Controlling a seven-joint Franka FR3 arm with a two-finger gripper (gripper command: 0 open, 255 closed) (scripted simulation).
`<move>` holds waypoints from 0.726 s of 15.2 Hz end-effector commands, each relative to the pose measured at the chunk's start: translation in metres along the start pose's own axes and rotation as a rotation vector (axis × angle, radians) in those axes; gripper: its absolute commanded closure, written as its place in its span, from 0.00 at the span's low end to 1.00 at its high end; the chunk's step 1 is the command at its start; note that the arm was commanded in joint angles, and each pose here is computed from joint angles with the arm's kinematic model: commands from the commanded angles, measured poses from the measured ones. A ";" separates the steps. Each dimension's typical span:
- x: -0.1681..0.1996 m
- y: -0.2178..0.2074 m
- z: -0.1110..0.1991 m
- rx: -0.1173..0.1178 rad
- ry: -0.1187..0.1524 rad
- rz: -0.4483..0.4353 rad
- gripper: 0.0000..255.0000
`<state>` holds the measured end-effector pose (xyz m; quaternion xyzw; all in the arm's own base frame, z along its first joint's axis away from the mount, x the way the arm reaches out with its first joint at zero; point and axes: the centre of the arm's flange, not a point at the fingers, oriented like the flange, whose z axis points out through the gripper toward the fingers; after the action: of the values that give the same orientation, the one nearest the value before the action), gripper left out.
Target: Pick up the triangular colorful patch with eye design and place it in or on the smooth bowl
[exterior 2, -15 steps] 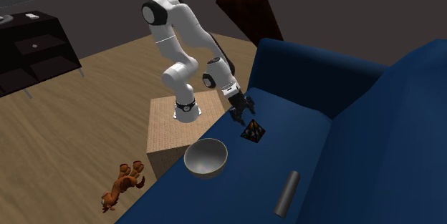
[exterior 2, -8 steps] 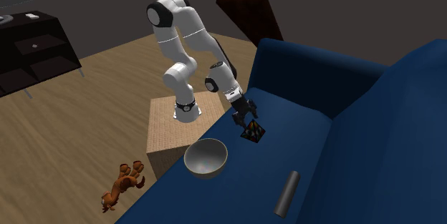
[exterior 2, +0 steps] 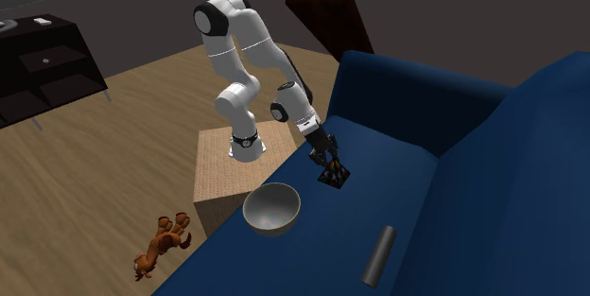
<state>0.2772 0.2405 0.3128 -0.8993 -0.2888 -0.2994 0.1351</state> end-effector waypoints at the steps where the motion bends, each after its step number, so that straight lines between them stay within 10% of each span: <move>1: 0.000 0.000 0.000 0.000 -0.001 0.000 1.00; 11: 0.016 -0.002 -0.020 0.000 -0.001 0.000 1.00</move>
<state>0.2770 0.2398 0.3329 -0.8995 -0.2886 -0.2991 0.1351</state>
